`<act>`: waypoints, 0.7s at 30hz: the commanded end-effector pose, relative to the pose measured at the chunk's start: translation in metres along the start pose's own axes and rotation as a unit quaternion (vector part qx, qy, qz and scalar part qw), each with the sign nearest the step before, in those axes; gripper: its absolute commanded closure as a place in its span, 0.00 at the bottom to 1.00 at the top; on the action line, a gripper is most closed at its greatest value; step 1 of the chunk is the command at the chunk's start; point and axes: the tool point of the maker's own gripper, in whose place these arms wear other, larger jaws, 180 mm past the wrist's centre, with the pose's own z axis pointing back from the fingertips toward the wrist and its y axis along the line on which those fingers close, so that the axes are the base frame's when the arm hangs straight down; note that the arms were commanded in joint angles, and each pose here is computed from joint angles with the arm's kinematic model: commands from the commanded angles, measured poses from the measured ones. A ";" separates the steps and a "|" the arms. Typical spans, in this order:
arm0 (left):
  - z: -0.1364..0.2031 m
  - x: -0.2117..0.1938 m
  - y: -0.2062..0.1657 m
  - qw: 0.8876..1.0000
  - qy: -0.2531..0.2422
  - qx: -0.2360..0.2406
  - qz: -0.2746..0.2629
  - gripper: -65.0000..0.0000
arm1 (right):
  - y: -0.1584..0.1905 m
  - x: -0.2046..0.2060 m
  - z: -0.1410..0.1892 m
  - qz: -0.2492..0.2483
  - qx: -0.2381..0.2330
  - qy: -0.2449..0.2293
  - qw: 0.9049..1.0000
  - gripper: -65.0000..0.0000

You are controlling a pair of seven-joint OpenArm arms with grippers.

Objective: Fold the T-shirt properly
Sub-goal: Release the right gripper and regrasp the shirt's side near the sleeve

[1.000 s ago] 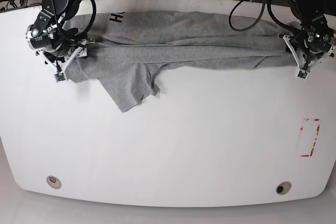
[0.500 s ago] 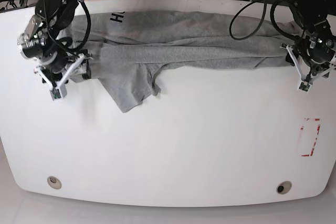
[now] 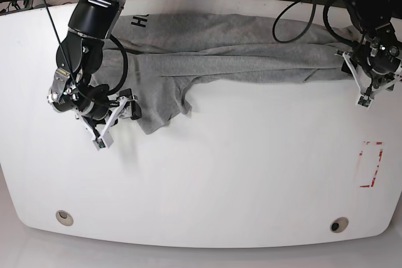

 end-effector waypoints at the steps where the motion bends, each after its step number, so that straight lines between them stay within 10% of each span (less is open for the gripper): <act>1: 0.006 0.007 0.010 1.000 -0.012 0.015 -0.003 0.43 | -0.001 0.013 -0.004 0.005 0.009 -0.023 1.000 0.34; 21: 0.005 -0.005 0.012 1.000 -0.002 0.016 0.010 0.43 | 0.010 -0.002 -0.039 -0.021 0.055 -0.004 0.998 0.34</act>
